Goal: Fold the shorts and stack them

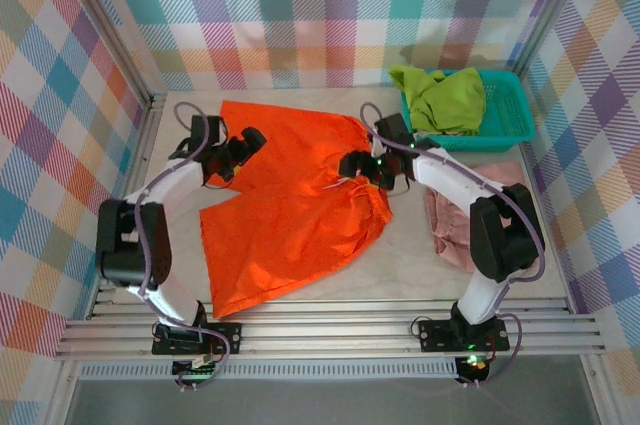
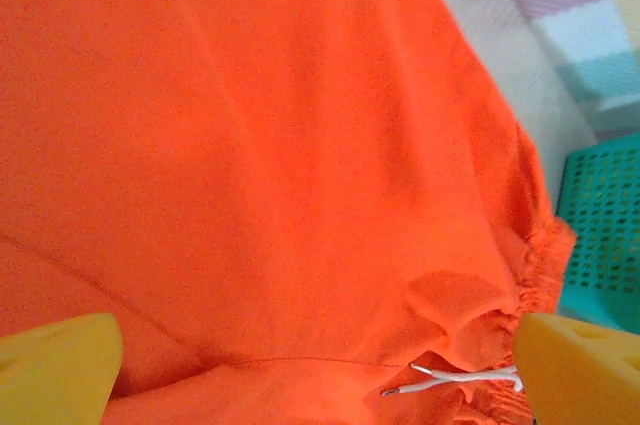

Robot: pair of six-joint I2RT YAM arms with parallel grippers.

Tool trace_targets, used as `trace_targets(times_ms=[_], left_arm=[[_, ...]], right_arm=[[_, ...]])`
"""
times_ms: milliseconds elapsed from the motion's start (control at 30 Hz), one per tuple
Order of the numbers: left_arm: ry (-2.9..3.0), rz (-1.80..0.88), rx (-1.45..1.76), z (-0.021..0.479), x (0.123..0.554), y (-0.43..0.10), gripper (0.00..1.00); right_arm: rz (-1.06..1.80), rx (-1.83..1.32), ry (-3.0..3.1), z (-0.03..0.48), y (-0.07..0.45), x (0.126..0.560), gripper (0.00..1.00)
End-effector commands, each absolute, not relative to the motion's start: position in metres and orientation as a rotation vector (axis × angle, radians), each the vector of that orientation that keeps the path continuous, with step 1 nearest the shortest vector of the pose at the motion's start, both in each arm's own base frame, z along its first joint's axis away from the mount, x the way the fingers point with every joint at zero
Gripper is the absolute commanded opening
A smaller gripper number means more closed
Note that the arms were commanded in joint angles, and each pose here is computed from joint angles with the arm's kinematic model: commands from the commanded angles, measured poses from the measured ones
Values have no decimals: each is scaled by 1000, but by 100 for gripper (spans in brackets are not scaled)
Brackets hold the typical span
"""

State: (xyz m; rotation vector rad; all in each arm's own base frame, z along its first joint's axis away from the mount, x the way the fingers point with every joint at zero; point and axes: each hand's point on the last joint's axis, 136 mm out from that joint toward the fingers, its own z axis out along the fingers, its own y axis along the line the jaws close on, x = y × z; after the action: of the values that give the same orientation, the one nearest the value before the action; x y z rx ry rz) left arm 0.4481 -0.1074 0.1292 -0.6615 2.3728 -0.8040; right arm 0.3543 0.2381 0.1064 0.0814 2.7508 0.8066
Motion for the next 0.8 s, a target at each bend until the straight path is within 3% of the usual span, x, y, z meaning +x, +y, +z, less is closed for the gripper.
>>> trace_targets(times_ms=[0,200,400,600,767], left_arm=[[2336,-885,-573,145,475,-136,100],[2366,-877,-536,119,515,-153,100],[2425,-778,-532,76,542,-149,100],[2457,-748,-590,43,560,-140,100],[2472,-761,-627,26,574,-129,100]], right_arm=[[878,125,2766,96,243,331,86],[831,246,2869,52,226,294,86],[847,364,2906,42,218,271,86],[943,432,2873,62,223,266,86],[1015,355,2754,114,236,289,88]])
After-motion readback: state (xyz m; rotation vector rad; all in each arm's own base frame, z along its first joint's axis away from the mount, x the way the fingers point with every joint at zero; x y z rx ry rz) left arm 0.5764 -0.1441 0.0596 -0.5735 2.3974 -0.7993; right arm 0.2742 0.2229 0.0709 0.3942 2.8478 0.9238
